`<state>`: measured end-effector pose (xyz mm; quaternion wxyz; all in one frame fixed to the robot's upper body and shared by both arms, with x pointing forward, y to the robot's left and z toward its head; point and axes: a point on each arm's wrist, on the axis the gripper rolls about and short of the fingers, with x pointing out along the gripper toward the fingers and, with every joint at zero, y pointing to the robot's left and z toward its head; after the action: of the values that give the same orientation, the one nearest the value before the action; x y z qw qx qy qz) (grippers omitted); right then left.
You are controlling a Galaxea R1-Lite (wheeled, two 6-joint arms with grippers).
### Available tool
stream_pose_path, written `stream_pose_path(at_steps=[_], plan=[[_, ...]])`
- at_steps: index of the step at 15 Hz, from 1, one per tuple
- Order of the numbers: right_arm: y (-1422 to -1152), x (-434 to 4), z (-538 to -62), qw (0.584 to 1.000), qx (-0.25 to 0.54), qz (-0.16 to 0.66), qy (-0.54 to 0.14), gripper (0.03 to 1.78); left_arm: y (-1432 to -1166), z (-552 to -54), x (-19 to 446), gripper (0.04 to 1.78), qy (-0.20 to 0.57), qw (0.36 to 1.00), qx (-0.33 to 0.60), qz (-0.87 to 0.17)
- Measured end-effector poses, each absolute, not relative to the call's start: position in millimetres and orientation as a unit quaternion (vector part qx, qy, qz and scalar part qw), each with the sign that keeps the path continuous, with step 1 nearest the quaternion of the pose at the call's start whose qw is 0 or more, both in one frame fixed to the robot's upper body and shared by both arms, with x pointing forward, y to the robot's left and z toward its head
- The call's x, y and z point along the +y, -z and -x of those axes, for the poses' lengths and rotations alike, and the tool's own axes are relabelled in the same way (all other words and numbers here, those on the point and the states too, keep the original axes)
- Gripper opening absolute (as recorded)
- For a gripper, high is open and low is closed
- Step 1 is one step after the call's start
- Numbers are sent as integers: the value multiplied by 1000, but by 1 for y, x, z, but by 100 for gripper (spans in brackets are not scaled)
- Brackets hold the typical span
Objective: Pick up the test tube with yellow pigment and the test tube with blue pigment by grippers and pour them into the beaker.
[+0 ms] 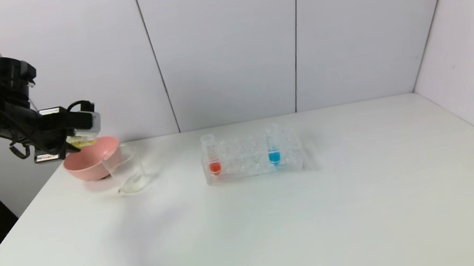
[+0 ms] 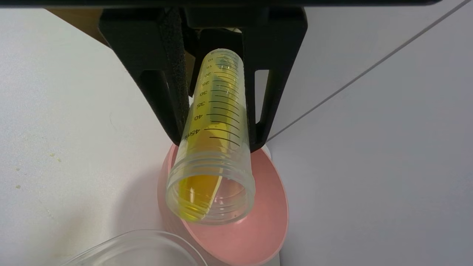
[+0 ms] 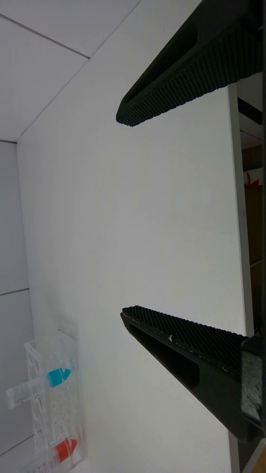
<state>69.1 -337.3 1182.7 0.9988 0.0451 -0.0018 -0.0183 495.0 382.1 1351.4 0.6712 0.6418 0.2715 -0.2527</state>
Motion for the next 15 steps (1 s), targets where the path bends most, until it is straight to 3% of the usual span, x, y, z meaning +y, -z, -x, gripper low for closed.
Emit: stream_pose_path(at_steps=[15], plan=[[-1183,-337,-69,999,-2,-45,18,177,-1351,-496,370,44,251,635,277,-676]])
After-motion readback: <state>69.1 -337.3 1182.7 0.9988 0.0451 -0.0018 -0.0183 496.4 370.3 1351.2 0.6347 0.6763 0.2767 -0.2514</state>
